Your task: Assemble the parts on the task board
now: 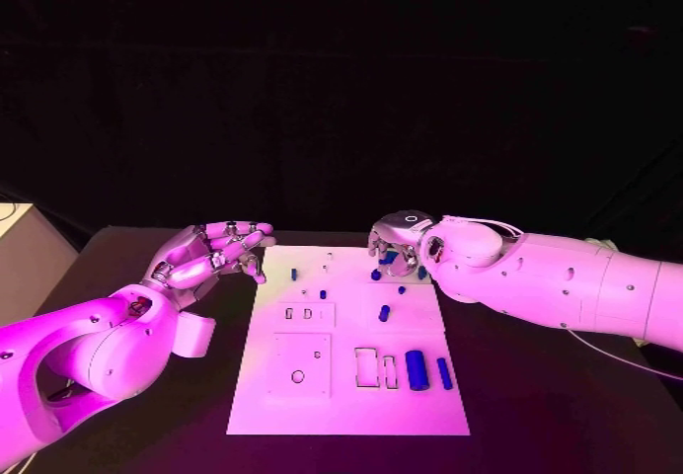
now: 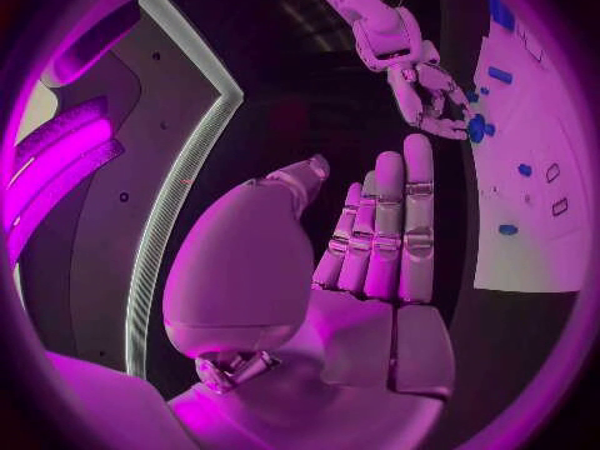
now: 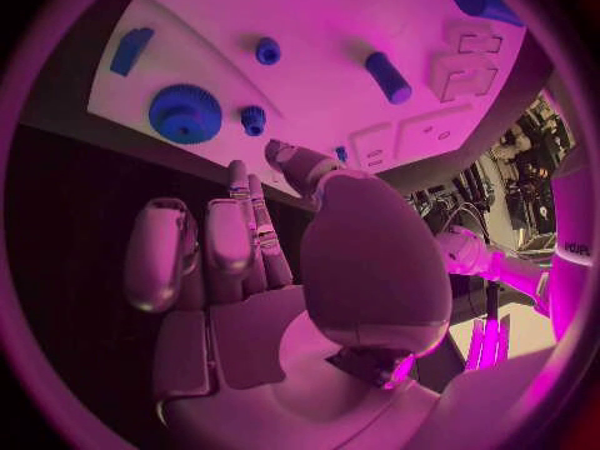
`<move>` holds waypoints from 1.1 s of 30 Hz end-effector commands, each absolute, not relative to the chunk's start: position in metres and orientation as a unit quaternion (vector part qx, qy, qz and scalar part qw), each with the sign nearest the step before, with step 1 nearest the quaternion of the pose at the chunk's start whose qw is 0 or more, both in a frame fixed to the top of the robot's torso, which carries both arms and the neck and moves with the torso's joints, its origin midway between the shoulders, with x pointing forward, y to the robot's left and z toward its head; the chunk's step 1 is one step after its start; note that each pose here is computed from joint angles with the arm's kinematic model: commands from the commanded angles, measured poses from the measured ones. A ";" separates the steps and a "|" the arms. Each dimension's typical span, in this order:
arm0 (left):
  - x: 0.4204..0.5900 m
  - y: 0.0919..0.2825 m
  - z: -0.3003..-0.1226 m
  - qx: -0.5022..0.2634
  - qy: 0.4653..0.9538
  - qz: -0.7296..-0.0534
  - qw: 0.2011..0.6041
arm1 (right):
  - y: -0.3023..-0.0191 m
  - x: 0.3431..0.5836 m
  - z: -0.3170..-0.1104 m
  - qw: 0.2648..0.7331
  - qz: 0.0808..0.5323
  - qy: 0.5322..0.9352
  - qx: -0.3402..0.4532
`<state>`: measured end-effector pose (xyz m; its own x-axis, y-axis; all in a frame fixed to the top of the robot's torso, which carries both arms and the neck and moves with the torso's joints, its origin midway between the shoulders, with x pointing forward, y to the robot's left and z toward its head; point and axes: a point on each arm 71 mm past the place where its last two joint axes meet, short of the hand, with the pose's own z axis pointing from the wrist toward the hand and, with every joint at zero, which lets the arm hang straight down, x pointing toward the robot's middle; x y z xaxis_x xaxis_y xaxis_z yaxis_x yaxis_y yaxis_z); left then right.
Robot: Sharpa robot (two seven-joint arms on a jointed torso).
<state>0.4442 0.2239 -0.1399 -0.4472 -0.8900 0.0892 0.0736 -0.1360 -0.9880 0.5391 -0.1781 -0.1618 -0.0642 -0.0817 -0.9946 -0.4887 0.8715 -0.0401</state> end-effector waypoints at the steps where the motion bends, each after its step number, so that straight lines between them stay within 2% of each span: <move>1: 0.443 0.222 -0.139 -0.364 0.550 -0.662 0.355 | -0.181 0.540 -0.167 0.650 0.122 0.721 -0.207; 13: 0.443 0.224 -0.136 -0.362 0.551 -0.662 0.357 | -0.181 0.541 -0.175 0.652 0.122 0.721 -0.202; 33: 0.443 0.225 -0.135 -0.362 0.551 -0.660 0.360 | -0.177 0.542 -0.178 0.652 0.145 0.720 -0.189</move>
<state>0.4440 0.2270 -0.1362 -0.4618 -0.8832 0.0820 0.0693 -0.1281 -0.9893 0.5422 -0.1775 -0.1781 -0.0771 -0.0978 -0.9922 -0.4548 0.8891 -0.0523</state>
